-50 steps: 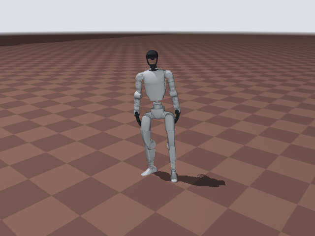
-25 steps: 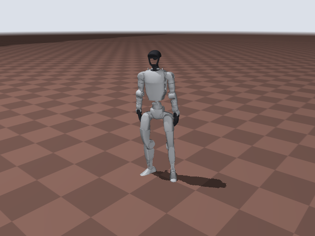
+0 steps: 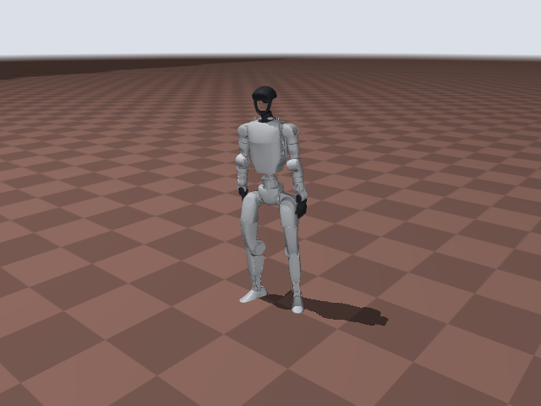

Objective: In place motions

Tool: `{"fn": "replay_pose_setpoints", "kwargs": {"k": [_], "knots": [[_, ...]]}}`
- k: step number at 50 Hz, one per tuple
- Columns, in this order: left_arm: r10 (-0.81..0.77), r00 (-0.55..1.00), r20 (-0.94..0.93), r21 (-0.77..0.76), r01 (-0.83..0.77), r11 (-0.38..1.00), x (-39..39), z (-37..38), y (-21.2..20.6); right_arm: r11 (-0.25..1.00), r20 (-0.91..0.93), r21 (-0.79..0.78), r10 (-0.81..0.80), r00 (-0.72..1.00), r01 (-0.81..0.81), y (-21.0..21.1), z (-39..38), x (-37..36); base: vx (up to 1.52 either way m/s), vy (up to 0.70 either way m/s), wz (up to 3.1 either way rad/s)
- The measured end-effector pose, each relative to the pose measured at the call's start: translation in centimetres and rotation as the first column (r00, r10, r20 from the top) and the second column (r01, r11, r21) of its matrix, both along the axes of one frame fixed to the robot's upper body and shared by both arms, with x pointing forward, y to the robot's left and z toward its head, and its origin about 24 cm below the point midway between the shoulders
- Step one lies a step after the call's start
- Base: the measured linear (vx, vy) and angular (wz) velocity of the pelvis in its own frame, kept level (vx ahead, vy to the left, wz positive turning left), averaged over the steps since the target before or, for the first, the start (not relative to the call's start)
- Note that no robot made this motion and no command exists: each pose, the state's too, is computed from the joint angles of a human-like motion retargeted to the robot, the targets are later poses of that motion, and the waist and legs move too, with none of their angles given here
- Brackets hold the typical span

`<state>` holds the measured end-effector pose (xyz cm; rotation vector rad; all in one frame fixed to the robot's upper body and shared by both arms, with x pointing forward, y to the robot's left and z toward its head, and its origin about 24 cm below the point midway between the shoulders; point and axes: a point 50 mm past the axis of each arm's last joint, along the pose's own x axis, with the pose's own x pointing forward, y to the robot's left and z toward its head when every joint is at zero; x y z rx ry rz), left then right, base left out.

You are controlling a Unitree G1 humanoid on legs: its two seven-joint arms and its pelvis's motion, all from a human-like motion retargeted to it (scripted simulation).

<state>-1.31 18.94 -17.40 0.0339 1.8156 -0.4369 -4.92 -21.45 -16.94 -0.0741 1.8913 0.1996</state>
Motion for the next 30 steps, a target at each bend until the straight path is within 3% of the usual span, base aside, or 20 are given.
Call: {"fn": "replay_pose_setpoints", "kwargs": {"k": [15, 30], "knots": [[-0.008, 0.999, 0.045, -0.023, 0.009, 1.0, 0.9, -0.2, -0.5, 0.996, -0.088, -0.01, -0.095, 0.992, 0.094, -0.4, 0.7, -2.4, 0.02, 0.24, 0.86], [0.079, 0.997, -0.015, 0.067, -0.078, 0.995, -1.2, 0.1, 0.6, 1.0, -0.025, 0.012, 0.024, 0.999, -0.024, -1.0, 0.4, -0.8, -0.22, 0.25, 1.82]]}}
